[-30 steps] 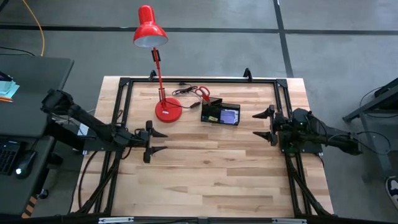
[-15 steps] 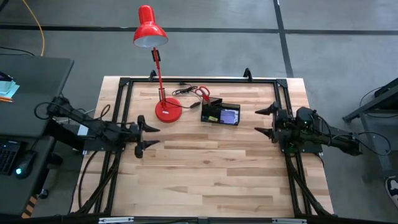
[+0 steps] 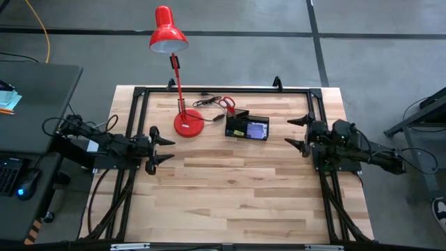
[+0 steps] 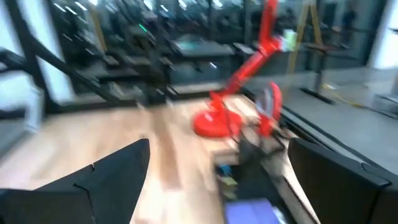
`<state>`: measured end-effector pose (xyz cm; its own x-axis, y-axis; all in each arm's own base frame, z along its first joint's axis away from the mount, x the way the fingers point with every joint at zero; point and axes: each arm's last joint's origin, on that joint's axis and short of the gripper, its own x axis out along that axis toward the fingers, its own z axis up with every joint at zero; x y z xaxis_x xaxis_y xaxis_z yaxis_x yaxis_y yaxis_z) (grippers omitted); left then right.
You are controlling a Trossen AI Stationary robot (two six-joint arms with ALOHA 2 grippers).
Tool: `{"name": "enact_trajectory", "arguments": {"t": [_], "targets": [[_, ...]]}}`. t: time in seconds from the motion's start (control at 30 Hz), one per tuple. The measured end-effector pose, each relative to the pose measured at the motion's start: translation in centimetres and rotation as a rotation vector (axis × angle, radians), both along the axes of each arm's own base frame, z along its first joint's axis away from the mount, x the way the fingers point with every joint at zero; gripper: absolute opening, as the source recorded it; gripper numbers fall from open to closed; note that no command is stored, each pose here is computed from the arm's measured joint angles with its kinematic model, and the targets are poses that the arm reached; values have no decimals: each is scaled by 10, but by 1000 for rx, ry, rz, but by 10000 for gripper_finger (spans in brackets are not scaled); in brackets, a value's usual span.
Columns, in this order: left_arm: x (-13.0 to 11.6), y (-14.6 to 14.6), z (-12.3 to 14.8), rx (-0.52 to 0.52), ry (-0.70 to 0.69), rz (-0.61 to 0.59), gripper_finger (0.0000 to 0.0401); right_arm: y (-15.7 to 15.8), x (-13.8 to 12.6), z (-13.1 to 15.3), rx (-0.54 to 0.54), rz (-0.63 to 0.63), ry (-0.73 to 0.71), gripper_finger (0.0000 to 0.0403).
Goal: Pick and place office supplies into organizer
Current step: Return to Home Position
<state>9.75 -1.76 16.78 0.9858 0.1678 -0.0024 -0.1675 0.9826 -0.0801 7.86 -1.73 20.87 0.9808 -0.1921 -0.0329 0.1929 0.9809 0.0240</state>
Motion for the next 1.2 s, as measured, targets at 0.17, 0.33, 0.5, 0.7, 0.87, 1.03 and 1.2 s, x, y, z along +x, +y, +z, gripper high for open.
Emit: {"name": "enact_trajectory", "arguments": {"t": [0.17, 0.33, 0.5, 0.7, 0.87, 1.03, 1.2], "targets": [[1, 0, -2, 25, 23, -1, 232, -3, -1, -5, 2, -119, 43, 378], [3, -1, -5, 75, 65, -3, 232, -3, -1, -8, 11, -115, 72, 378], [4, -1, -5, 71, 71, -4, 232, -3, -1, -13, 21, -113, 128, 378], [4, -1, -5, 71, 72, -4, 232, -3, -1, -14, 22, -112, 133, 378], [4, -1, -5, 70, 72, -4, 232, -3, -1, -14, 22, -112, 134, 378], [4, -1, -5, 70, 72, -4, 232, -3, -1, -14, 22, -112, 134, 378], [4, -1, -5, 70, 72, -3, 232, -3, -1, -14, 22, -111, 134, 378]]}}
